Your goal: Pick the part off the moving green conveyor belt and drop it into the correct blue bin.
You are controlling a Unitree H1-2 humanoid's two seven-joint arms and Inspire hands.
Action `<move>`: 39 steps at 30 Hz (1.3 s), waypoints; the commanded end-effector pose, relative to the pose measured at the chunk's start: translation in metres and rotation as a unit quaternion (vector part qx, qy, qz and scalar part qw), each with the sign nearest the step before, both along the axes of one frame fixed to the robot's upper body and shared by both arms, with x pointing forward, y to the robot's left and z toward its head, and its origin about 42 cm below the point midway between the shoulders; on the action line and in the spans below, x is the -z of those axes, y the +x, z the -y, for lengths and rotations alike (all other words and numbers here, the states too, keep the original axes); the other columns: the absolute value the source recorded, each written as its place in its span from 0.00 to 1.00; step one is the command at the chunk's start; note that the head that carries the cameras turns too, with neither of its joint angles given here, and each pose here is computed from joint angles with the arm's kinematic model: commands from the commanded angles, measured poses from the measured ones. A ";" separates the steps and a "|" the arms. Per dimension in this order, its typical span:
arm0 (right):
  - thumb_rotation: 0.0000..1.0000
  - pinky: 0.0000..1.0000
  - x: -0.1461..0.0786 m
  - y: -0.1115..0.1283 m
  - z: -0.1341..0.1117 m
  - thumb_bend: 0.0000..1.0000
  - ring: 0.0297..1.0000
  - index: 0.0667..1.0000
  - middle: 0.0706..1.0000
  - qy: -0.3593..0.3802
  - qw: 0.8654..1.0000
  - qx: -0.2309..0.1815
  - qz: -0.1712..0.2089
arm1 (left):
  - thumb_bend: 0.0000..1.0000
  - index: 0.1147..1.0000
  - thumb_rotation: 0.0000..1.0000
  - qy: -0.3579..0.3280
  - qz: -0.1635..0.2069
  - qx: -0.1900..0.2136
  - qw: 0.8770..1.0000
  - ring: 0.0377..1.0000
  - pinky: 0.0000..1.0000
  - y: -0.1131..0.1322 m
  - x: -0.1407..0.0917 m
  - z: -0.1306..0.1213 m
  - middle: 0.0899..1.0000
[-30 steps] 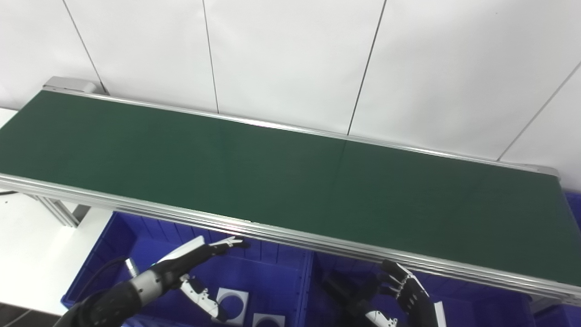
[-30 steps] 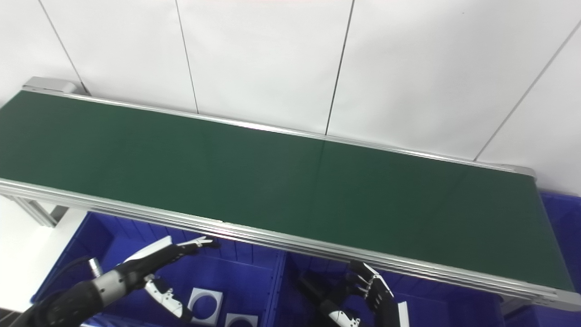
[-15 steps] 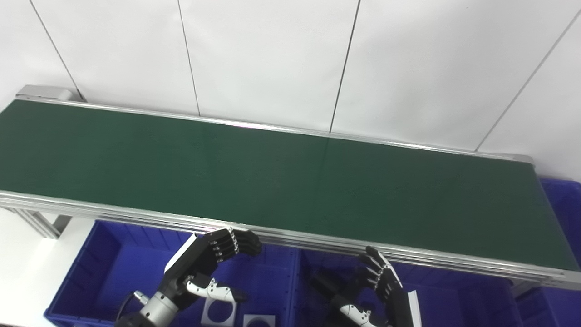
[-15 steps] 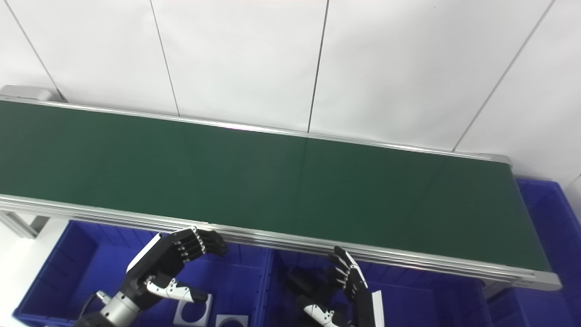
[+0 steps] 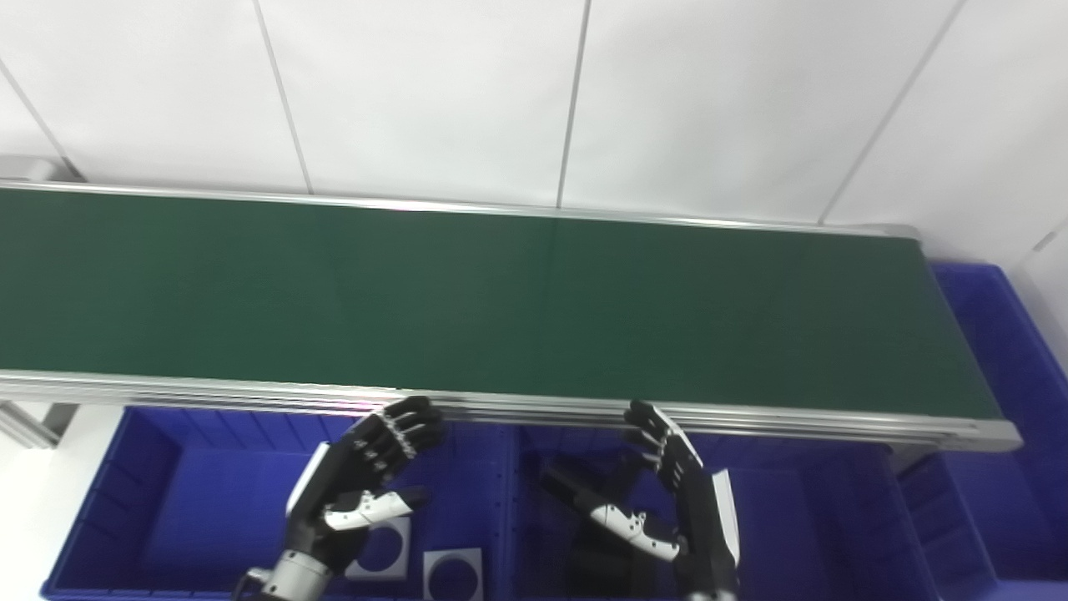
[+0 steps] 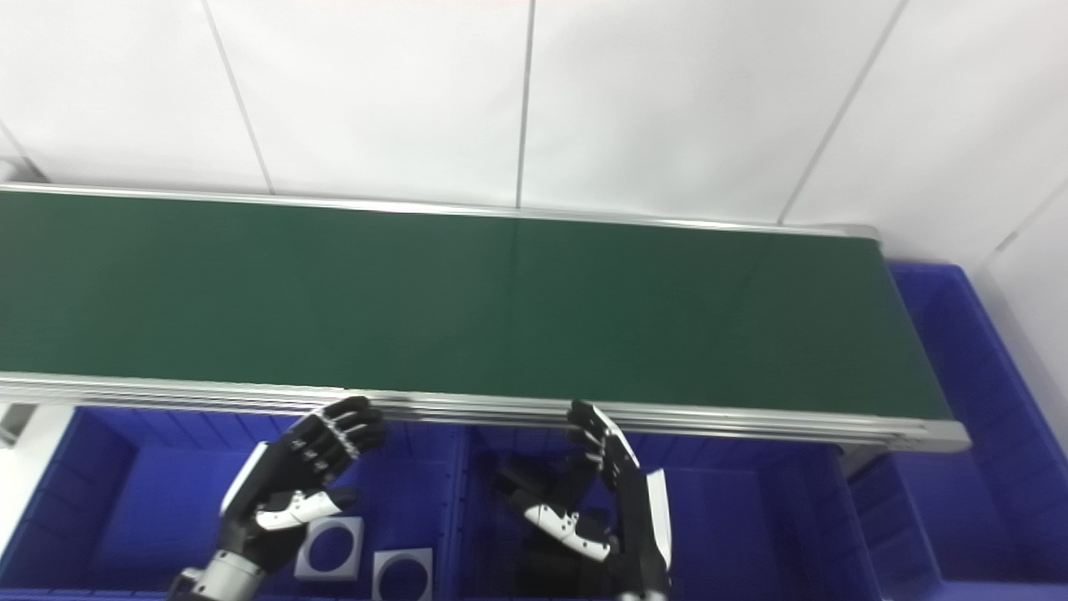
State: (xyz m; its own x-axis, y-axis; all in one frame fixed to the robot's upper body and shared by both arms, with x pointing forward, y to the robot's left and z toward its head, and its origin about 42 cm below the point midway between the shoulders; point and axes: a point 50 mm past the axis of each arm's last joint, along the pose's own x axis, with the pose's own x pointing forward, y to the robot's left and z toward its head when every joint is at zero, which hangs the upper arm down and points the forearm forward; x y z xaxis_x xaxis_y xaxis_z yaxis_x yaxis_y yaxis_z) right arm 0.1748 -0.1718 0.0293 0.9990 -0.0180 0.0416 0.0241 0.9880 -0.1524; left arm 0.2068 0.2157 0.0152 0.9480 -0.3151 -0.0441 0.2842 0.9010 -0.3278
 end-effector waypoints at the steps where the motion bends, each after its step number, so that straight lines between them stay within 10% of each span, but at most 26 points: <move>1: 0.15 0.65 -0.007 0.000 -0.001 0.66 0.75 0.81 0.79 0.007 1.000 0.010 0.011 | 0.72 0.73 0.00 0.022 0.019 -0.006 1.000 0.80 0.89 0.000 -0.006 0.002 0.77; 12: 0.15 0.65 -0.009 -0.001 0.003 0.67 0.75 0.80 0.79 0.008 1.000 0.009 0.007 | 0.71 0.75 0.00 0.050 0.017 -0.012 0.999 0.85 0.99 -0.003 -0.007 0.001 0.83; 39: 0.17 0.66 -0.005 0.003 0.015 0.69 0.76 0.80 0.80 0.006 0.999 -0.035 0.001 | 0.65 0.70 0.00 0.165 0.088 -0.052 0.981 0.74 0.79 -0.005 -0.006 0.006 0.72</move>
State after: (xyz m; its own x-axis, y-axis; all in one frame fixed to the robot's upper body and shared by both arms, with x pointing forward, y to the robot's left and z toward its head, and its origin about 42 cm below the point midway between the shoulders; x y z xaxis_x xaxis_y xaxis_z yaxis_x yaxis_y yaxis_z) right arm 0.1719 -0.1885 0.0273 0.9994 0.0335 -0.0069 -0.0342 0.9885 -0.1475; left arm 0.1970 0.2104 0.0140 0.9762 -0.2154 -0.0263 0.2165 0.9751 0.0477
